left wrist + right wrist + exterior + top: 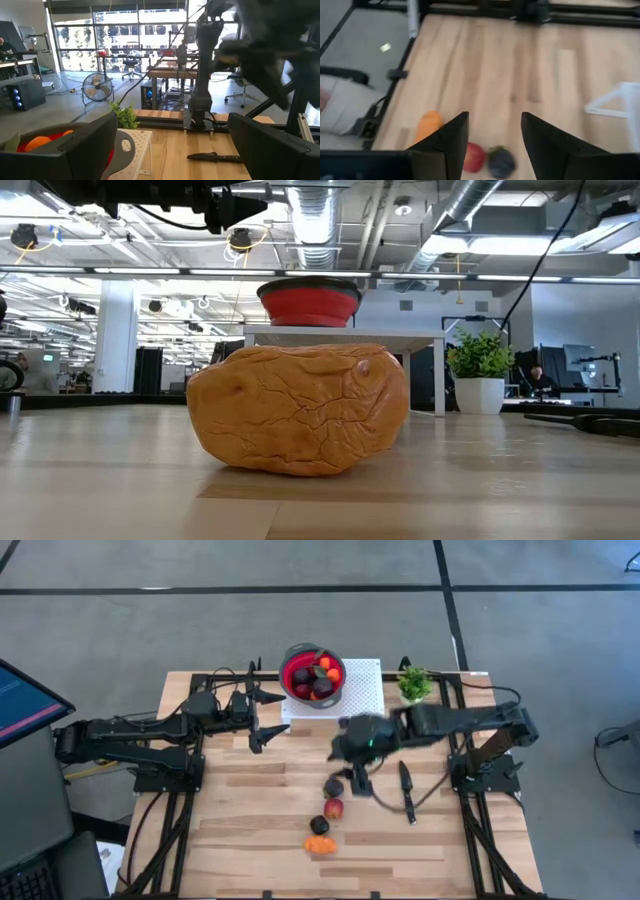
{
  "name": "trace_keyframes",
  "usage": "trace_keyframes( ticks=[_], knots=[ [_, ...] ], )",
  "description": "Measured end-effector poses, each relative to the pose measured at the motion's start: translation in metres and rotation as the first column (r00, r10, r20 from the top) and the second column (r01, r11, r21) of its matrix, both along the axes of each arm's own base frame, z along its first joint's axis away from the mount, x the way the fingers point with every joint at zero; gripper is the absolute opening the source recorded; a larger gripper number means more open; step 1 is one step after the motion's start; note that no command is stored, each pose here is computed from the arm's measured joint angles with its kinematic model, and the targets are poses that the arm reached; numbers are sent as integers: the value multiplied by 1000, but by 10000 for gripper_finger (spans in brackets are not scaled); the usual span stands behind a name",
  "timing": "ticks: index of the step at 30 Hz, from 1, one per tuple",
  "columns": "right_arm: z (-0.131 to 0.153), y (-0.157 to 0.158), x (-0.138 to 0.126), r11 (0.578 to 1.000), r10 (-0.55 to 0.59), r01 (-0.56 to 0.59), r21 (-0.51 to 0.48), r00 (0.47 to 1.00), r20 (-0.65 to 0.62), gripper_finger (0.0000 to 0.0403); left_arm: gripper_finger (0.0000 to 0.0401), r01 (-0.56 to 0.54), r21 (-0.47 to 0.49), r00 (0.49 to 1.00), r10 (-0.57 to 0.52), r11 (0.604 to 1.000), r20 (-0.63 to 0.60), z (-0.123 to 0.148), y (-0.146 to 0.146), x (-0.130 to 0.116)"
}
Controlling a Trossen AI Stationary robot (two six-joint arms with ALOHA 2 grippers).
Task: Pick & Place Fruit
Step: Put the mangosteen into the strainer bowl on the shelf
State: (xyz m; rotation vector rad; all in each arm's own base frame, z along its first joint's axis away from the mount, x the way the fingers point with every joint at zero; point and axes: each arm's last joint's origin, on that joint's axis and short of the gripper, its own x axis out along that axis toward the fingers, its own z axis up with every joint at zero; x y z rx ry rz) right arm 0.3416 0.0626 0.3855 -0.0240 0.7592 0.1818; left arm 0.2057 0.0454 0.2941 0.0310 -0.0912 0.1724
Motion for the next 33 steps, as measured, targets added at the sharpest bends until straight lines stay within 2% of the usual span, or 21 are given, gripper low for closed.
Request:
trace_keyframes(
  ticks=[6, 11, 15, 18, 22, 29, 33],
  knots=[
    [-37, 35, 20, 999, 28, -24, 28, 992, -124, 165, 374, 0, 2, 1000, 0, 1000, 7, 1, 0, 0],
    [-72, 38, 43, 986, -108, 135, 98, 964, -244, 172, 374, 0, 2, 1000, 0, 1000, 10, 1, 0, 0],
    [-105, 26, 58, 945, -247, 309, 109, 891, -382, 198, 374, 0, 3, 1000, 0, 1000, 14, 1, 0, 0],
    [-130, 16, 63, 908, -328, 414, 66, 800, -503, 226, 374, 0, 3, 1000, 0, 1000, 14, 1, 0, 0],
    [-159, 3, 71, 855, -402, 518, 26, 693, -599, 258, 374, 0, 3, 1000, 0, 1000, 15, 2, 0, 0],
    [-184, -7, 79, 816, -418, 577, 26, 621, -663, 270, 374, 0, 5, 1000, 0, 1000, 20, 2, 0, 0],
    [-183, -9, 81, 811, -428, 585, 27, 624, -654, 271, 374, -1, 5, 1000, 0, 1000, 21, 2, 0, 0]
  ],
)
